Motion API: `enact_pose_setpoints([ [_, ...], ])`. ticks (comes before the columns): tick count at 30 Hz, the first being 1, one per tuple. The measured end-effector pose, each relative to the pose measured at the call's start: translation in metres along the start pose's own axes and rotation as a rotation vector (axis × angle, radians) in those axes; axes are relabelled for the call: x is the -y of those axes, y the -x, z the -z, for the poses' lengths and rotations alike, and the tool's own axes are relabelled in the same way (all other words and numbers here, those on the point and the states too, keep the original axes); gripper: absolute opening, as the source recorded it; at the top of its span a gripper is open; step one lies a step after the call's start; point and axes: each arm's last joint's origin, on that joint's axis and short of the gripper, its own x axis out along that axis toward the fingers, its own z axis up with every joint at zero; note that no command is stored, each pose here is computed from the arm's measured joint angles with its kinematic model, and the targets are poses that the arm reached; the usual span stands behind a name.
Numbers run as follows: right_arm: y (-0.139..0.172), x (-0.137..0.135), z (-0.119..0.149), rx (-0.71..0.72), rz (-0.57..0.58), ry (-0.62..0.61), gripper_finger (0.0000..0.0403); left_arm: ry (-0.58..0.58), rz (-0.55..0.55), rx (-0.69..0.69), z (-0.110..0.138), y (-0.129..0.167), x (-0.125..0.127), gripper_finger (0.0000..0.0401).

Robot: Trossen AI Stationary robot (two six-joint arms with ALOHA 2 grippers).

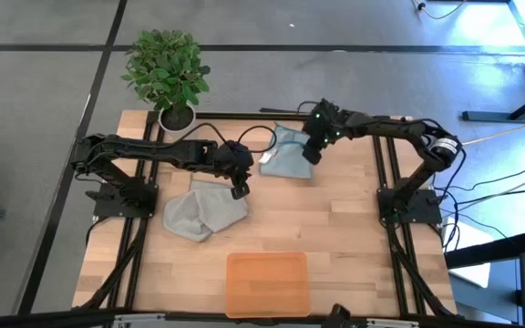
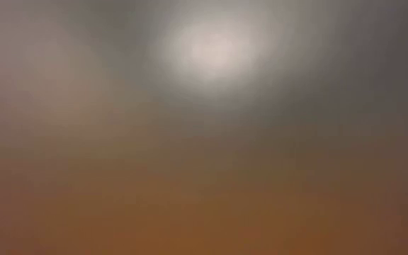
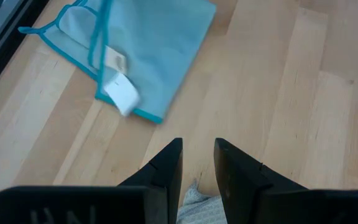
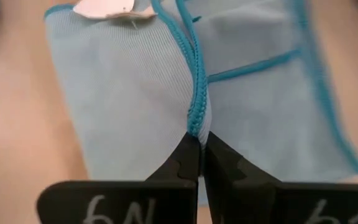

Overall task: Roll microfiber towels into tight, uniform cylinder then place into a basket
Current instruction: Fold the blue towel

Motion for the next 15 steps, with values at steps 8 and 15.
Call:
enact_pose_setpoints([
  [8,0.009,0.031,0.001,0.029,0.149,-0.074,0.0009,0.0,0.0,0.0,0.0,0.0,0.0,0.0085],
  [15,0.012,0.042,0.004,0.022,0.21,-0.104,0.0009,0.0,0.0,0.0,0.0,0.0,0.0,0.0085],
])
